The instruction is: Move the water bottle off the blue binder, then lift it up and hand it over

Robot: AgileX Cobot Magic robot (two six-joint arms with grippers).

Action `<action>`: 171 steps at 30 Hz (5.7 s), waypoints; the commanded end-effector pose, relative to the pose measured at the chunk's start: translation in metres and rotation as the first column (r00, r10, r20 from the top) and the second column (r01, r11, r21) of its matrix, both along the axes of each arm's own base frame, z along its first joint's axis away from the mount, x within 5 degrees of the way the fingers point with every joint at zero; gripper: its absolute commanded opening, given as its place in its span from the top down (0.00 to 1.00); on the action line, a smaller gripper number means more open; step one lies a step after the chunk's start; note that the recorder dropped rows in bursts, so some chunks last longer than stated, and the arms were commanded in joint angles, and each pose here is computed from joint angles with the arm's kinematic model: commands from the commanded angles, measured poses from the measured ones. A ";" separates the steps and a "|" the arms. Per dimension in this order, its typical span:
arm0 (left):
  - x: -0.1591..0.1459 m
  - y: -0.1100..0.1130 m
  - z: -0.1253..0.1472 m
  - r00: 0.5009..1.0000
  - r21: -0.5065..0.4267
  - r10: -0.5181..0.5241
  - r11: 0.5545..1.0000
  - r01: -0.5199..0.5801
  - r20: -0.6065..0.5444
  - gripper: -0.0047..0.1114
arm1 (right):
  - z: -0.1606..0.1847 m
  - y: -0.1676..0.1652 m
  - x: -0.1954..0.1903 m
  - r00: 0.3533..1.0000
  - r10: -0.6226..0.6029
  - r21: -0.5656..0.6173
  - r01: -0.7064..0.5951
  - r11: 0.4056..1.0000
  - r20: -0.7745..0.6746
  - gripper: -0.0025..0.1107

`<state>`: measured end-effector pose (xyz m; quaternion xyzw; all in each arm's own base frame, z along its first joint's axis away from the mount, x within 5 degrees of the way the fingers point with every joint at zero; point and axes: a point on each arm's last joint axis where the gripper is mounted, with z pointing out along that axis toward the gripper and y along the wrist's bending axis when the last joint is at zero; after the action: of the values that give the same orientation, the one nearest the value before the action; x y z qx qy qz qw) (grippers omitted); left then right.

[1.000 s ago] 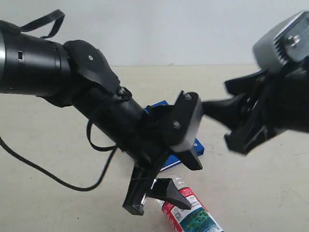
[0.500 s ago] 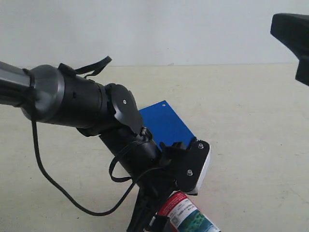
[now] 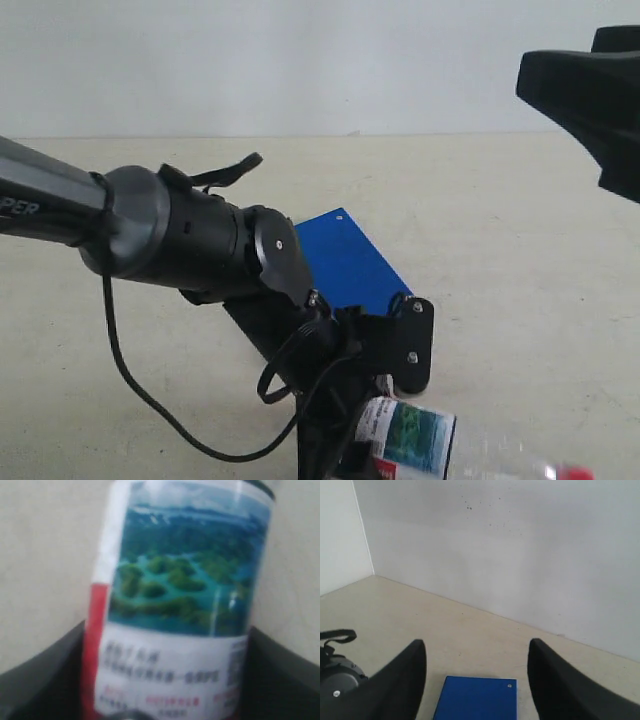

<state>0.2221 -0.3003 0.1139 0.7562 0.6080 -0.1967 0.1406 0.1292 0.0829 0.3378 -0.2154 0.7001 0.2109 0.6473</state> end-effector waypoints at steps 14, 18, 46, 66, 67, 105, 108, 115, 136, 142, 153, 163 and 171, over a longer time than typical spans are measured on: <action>0.074 0.124 0.048 0.122 -0.320 0.991 0.097 -0.942 -0.059 0.92 | -0.001 0.009 -0.008 0.991 0.127 0.033 -0.125 0.992 -0.042 0.49; 0.075 0.164 0.068 -0.259 -0.575 0.957 -0.288 -0.766 -0.134 0.92 | -0.002 0.013 -0.012 0.981 0.188 0.031 -0.187 0.982 -0.055 0.49; 0.119 0.221 -0.058 -0.138 -0.674 0.937 -0.329 -0.662 -0.322 0.50 | -0.003 0.017 -0.018 0.951 0.256 0.175 -0.226 0.958 -0.172 0.49; 0.209 0.195 -0.041 -0.066 -0.750 0.945 -0.295 -0.592 -0.320 0.92 | -0.004 0.021 -0.023 0.927 0.325 0.179 -0.293 0.939 -0.188 0.49; 0.219 0.192 -0.043 -0.064 -0.749 0.944 -0.298 -0.592 -0.324 0.92 | -0.004 0.022 -0.024 0.921 0.339 0.179 -0.307 0.935 -0.191 0.49; 0.305 0.182 0.125 0.133 -0.676 0.985 0.174 -0.716 0.113 0.18 | -0.003 0.016 -0.015 0.948 0.230 0.242 -0.176 0.954 -0.219 0.49; 0.297 0.191 0.177 0.088 -0.785 0.995 0.093 -0.613 0.049 0.18 | -0.003 0.016 -0.016 0.948 0.235 0.239 -0.182 0.954 -0.217 0.49; 0.229 0.191 0.179 0.100 -0.543 0.995 0.070 -0.837 -0.027 0.18 | -0.008 0.026 -0.020 0.891 0.351 0.263 -0.279 0.924 -0.287 0.50; 0.036 0.151 0.084 0.023 0.149 0.856 0.117 -0.982 -0.517 0.27 | -0.164 -0.028 0.222 0.354 0.508 0.531 -0.035 0.846 -0.785 0.56; 0.062 0.142 0.061 -0.152 0.149 0.747 -0.071 -0.986 -0.647 0.65 | -0.200 -0.034 0.248 0.380 0.388 0.439 0.055 0.897 -0.840 0.56; 0.079 0.120 0.002 -0.362 0.429 0.602 -0.036 -0.903 -0.712 0.18 | -0.262 -0.023 0.250 0.287 0.392 0.418 0.030 0.908 -0.874 0.56; 0.119 0.100 -0.022 -0.255 0.358 0.603 0.054 -0.932 -0.756 0.25 | -0.295 0.041 0.242 0.134 0.494 0.481 -0.118 0.869 -0.859 0.56; 0.140 0.066 0.017 0.074 0.062 0.271 0.463 -0.884 -0.960 0.69 | -0.289 0.062 0.231 0.071 0.557 0.538 -0.185 0.823 -0.828 0.56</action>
<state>0.3628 -0.2125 0.0998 0.0193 0.8247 -0.5614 0.0668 0.3937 0.1197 0.0729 -0.0585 0.8376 0.5312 0.1134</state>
